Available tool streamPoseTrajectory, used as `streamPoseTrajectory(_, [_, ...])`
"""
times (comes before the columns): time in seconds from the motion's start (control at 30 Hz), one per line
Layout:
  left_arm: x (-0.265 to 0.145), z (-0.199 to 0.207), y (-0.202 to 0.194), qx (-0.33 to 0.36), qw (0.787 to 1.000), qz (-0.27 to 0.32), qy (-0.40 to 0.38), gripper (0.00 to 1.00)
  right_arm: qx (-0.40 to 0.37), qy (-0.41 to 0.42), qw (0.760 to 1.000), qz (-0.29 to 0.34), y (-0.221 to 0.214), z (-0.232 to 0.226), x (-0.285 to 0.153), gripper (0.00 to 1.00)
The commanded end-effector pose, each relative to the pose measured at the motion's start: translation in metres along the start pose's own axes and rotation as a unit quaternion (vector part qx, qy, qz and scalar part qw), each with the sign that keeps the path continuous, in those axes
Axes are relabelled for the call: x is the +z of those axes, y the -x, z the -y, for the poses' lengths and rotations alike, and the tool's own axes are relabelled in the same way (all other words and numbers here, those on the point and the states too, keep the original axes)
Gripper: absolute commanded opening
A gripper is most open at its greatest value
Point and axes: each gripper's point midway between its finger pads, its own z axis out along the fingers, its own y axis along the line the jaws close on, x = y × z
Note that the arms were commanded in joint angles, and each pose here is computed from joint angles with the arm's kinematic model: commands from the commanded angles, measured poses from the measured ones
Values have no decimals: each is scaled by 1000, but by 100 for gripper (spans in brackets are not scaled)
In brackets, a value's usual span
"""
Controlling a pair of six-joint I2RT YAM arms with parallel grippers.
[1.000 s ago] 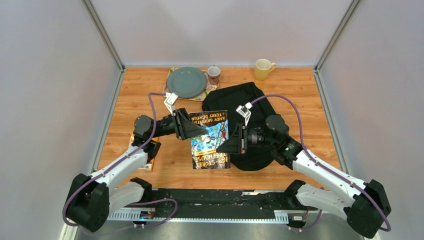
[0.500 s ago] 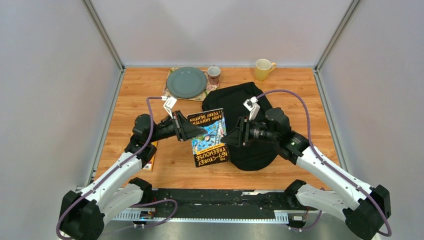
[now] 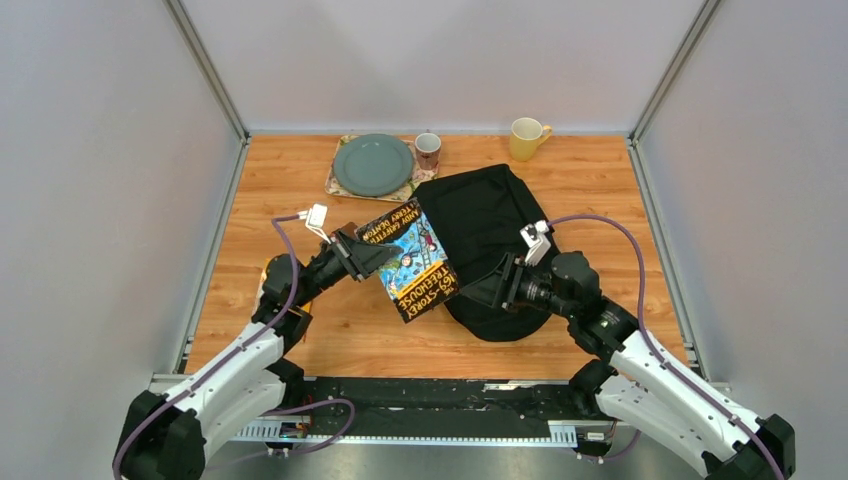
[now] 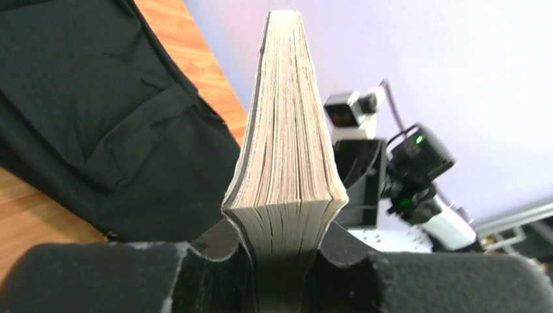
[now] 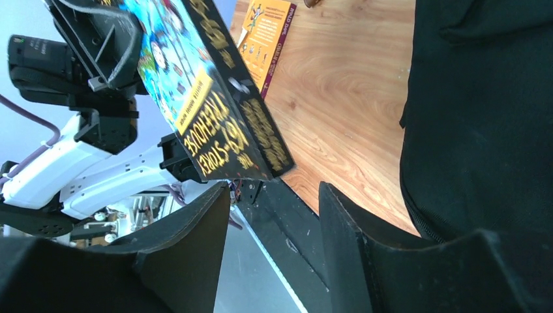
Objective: Pack the student bag
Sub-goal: Pick up the book from the center of the board.
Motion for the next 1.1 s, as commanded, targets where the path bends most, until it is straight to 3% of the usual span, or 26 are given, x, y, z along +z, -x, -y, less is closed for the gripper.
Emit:
streamPoseTrajectory(0.0, [-3, 45, 46, -54, 985, 120, -110, 0, 27, 53, 998, 30, 9, -19, -1, 56])
streamPoseTrajectory(0.07, [-8, 59, 52, -73, 977, 134, -151, 0, 42, 77, 996, 35, 9, -26, 0, 56])
streamPoseTrajectory(0.27, [-13, 59, 52, -96, 967, 155, -178, 0, 67, 121, 989, 46, 19, -46, 5, 61])
streamPoseTrajectory(0.67, [-5, 50, 41, -85, 974, 146, -154, 0, 60, 186, 980, 31, 25, -80, 24, 62])
streamPoseTrajectory(1.0, [1, 47, 28, -106, 976, 111, -154, 0, 63, 215, 974, 34, 29, -90, 27, 44])
streamPoseTrajectory(1.03, [2, 47, 27, -110, 976, 109, -154, 0, 62, 217, 974, 36, 30, -91, 27, 41])
streamPoseTrajectory(1.07, [3, 45, 26, -112, 976, 107, -153, 0, 57, 217, 974, 37, 31, -93, 27, 29])
